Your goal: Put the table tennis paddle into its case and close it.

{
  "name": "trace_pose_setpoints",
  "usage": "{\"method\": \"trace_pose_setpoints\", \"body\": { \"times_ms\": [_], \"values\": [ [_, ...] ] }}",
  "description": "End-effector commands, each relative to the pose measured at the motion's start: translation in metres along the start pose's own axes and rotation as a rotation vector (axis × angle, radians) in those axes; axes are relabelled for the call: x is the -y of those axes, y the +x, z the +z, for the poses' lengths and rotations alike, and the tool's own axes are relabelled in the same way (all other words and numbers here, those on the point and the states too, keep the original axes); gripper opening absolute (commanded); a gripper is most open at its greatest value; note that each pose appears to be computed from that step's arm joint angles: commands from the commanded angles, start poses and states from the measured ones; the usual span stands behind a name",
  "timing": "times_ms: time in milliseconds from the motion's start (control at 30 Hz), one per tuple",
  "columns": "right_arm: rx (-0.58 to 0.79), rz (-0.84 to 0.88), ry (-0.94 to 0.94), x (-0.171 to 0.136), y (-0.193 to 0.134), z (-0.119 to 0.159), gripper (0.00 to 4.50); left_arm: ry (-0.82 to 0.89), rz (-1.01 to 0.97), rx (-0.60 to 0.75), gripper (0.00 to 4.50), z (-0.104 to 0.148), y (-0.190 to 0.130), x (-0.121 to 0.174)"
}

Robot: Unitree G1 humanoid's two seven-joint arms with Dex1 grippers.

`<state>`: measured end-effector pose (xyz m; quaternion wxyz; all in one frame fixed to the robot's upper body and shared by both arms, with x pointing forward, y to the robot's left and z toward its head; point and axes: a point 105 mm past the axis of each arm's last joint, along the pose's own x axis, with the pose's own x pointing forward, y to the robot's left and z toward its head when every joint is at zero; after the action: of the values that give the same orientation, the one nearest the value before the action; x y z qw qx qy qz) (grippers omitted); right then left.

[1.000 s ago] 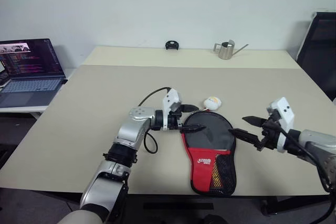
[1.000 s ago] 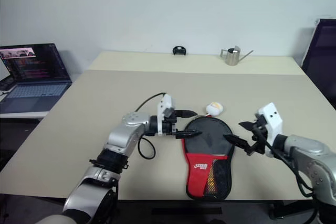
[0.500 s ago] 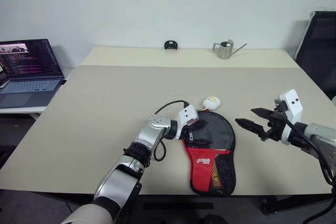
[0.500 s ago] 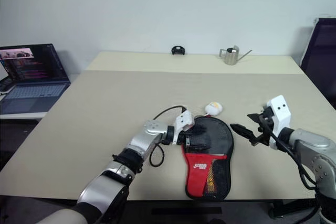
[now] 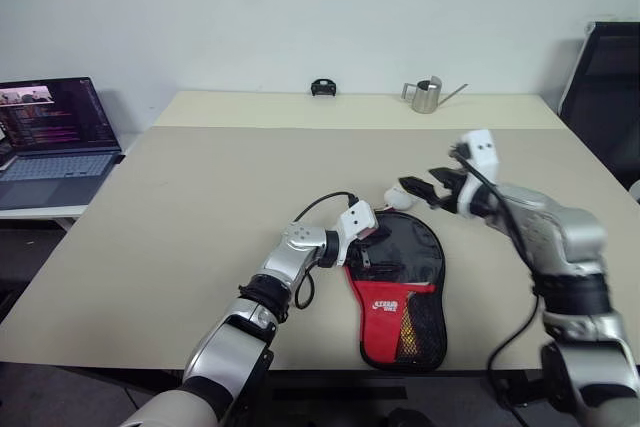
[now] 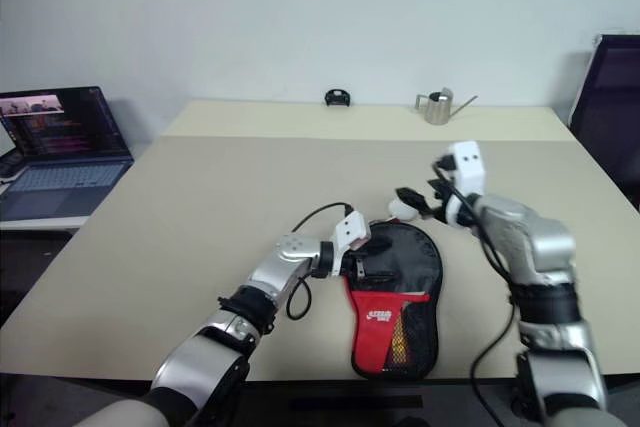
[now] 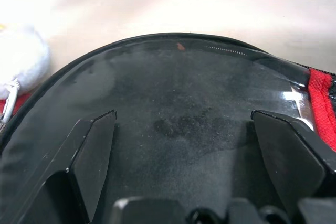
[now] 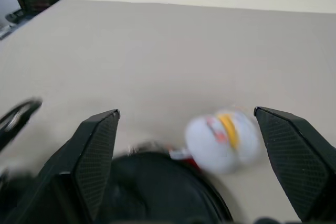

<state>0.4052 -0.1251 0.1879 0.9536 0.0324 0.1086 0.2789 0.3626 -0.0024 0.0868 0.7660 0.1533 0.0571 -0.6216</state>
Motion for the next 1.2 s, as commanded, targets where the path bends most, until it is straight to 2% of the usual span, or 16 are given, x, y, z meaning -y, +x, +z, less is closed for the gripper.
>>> {"method": "trace_pose_setpoints", "body": {
  "times_ms": [33,167,400,633,800,933,1133,1200],
  "values": [
    [0.024,-0.057,-0.042,0.011,0.022,0.003,4.50,-0.020,-0.001,-0.017,4.47,-0.010,0.000,0.006],
    [0.001,-0.102,-0.054,0.020,0.045,-0.010,4.50,-0.022,0.005,-0.014,4.47,-0.010,-0.001,0.007],
    [-0.016,-0.162,-0.087,0.032,0.061,-0.022,4.50,-0.025,0.012,-0.017,4.47,-0.011,-0.003,0.010],
    [-0.064,-0.144,-0.114,0.022,0.072,-0.041,4.50,-0.027,0.019,-0.023,4.47,-0.013,-0.005,0.012],
    [-0.070,-0.133,-0.120,0.017,0.075,-0.045,4.50,-0.032,0.023,-0.026,4.47,-0.014,-0.005,0.014],
    [-0.056,-0.148,-0.117,0.018,0.075,-0.043,3.61,-0.035,0.029,-0.030,4.50,-0.016,-0.004,0.014],
    [-0.058,-0.145,-0.116,0.018,0.075,-0.045,1.56,-0.047,0.049,-0.056,4.50,-0.022,-0.003,0.012],
    [-0.055,-0.149,-0.119,0.019,0.074,-0.044,1.14,-0.052,0.056,-0.070,4.50,-0.025,-0.002,0.011]
  ]
}}
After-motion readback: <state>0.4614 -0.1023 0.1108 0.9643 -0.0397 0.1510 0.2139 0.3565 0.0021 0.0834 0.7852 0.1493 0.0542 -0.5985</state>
